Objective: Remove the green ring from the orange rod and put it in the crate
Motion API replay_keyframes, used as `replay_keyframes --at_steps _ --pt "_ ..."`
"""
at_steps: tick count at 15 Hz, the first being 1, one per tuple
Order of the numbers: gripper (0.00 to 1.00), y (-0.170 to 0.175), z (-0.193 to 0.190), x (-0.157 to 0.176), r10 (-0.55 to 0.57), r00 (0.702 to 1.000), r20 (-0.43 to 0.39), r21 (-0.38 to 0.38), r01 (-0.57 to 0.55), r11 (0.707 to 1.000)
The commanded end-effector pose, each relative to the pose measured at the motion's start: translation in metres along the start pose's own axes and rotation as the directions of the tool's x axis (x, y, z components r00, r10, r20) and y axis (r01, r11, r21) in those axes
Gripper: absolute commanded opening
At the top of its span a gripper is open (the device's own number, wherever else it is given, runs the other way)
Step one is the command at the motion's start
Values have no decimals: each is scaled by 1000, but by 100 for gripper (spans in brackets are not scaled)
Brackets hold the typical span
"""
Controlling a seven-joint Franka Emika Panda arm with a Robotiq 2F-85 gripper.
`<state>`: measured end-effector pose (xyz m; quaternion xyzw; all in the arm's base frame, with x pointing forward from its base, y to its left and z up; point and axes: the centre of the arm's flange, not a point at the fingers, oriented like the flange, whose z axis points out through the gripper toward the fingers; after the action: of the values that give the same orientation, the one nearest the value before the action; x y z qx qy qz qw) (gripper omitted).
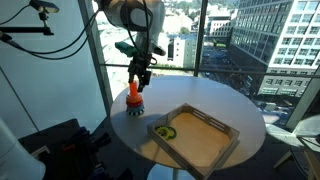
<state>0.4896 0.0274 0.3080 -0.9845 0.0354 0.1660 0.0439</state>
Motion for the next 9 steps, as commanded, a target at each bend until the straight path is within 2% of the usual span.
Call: replay_keyframes --at_steps 1,9 --pt "100 -17 -26 -33 -23 1000 -17 -22 22 1000" --pt "100 -47 -75 -86 -23 994 -107 -59 17 998"
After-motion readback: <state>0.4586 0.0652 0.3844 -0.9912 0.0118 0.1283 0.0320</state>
